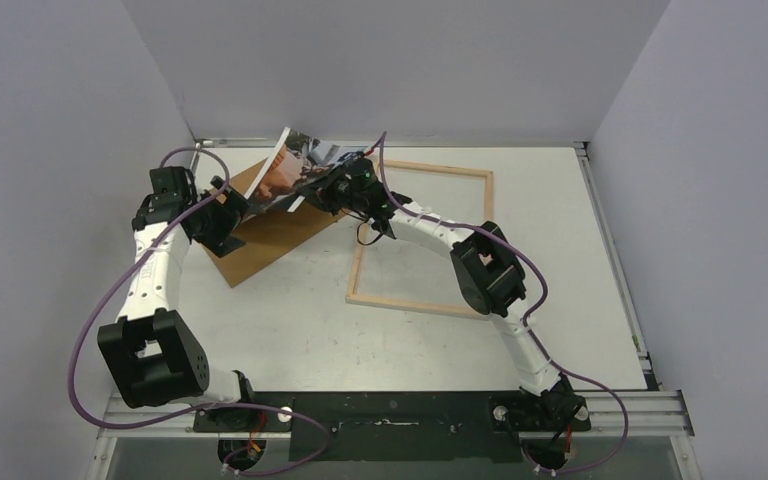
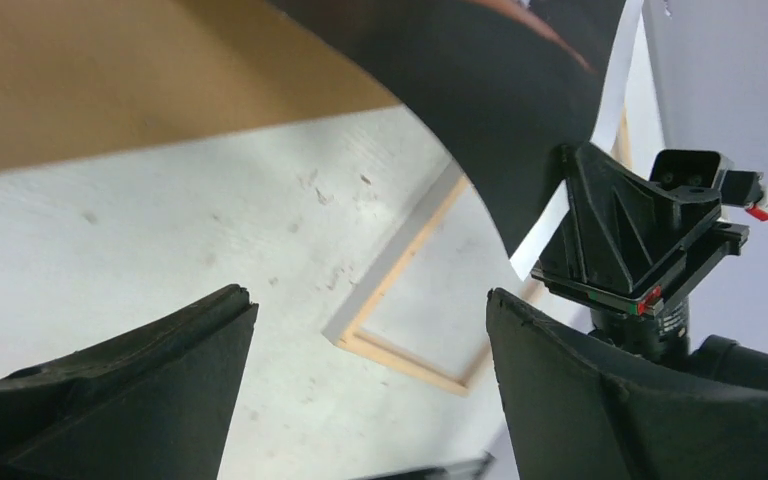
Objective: Put the photo into the frame
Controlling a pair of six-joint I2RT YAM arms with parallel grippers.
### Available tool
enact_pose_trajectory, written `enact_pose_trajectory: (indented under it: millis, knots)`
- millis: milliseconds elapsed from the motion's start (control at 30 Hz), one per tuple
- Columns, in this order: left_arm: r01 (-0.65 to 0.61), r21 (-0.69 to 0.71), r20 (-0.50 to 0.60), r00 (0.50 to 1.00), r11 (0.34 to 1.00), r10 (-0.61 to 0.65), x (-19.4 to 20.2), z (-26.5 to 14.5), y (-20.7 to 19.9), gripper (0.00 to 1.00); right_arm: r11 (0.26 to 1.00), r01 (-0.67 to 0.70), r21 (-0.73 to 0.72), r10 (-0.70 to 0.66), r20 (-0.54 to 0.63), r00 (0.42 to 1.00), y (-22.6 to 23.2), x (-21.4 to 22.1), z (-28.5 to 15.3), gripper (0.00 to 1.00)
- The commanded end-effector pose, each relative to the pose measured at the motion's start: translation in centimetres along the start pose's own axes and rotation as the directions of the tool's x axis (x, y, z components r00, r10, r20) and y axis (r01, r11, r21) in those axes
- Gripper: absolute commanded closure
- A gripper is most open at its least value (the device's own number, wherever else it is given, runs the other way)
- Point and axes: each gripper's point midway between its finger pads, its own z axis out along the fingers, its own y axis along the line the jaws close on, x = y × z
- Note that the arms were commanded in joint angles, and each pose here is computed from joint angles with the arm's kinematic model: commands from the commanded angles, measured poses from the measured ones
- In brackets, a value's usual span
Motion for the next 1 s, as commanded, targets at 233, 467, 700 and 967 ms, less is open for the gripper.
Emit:
enact_pose_trajectory:
  millis: [233,467,700,967]
  knots:
    - [0.423,0.203,-0.060,0.906,0.883,-0.420,-1.7,0.8,-1.6,0.17,0.971,-0.012,-0.238,0.011,-0.003,1.000,11.3,0.5,-4.5,1.00]
    - [0.429,0.271,-0.056,0.901,0.862,-0.431,-3.3,0.4,-2.7,0.24,0.968,-0.018,-0.250,0.013,-0.022,1.000,11.3,0.9,-4.7,1.00]
    - [0.357,0.335,-0.016,0.927,0.872,-0.374,-5.0,-0.7,-4.3,0.41,0.972,-0.020,-0.234,0.014,-0.027,1.000,10.8,1.0,-4.4,1.00]
    - [0.354,0.364,0.006,0.924,0.862,-0.382,-5.7,0.6,-4.0,0.44,0.968,-0.017,-0.250,0.007,-0.038,0.999,11.5,1.3,-4.6,1.00]
